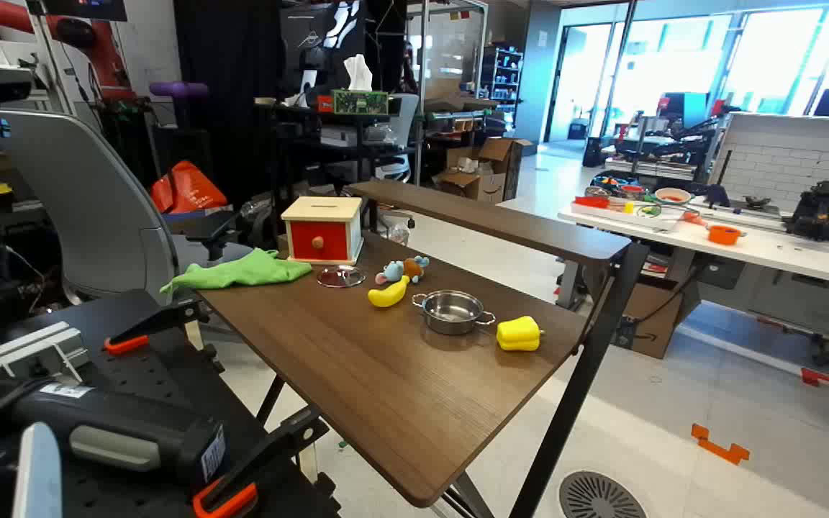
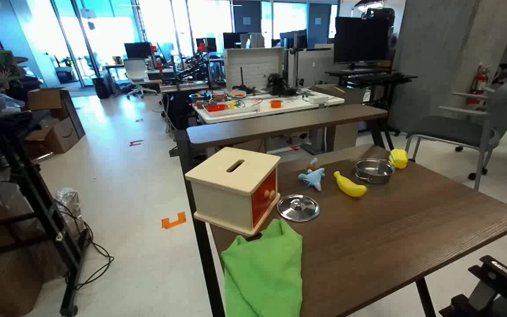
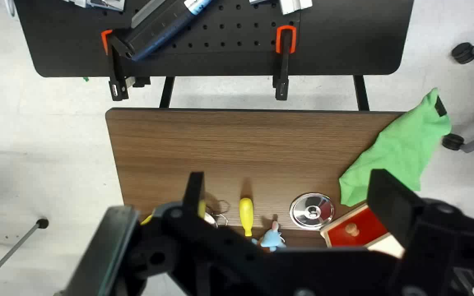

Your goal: Open the drawer

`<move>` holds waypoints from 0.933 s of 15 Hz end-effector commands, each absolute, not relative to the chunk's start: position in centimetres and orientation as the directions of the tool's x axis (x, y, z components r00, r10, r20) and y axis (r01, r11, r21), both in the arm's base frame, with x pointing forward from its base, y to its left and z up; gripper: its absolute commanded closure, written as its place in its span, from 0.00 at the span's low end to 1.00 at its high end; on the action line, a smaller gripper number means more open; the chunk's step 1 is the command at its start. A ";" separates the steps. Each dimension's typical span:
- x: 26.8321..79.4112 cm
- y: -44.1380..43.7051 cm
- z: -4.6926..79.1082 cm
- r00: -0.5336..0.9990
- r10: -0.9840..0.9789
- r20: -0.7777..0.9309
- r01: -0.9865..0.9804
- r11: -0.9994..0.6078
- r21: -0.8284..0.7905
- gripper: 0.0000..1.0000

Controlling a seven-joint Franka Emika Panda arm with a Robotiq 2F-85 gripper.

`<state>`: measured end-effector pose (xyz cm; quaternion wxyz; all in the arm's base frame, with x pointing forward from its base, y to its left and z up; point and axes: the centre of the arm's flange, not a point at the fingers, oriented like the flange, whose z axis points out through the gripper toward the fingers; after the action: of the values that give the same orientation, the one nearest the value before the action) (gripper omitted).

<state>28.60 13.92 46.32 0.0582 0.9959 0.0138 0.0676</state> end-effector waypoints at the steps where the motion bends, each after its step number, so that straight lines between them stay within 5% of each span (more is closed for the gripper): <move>1: 28.6 13.9 46.3 0.990 0.035 0.133 0.020 -0.993 0.118 0.00; 14: 43.7 20.8 32.9 0.913 0.399 0.089 0.377 -0.906 0.194 0.00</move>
<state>37.54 18.71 36.48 0.0798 0.9810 0.1645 0.0646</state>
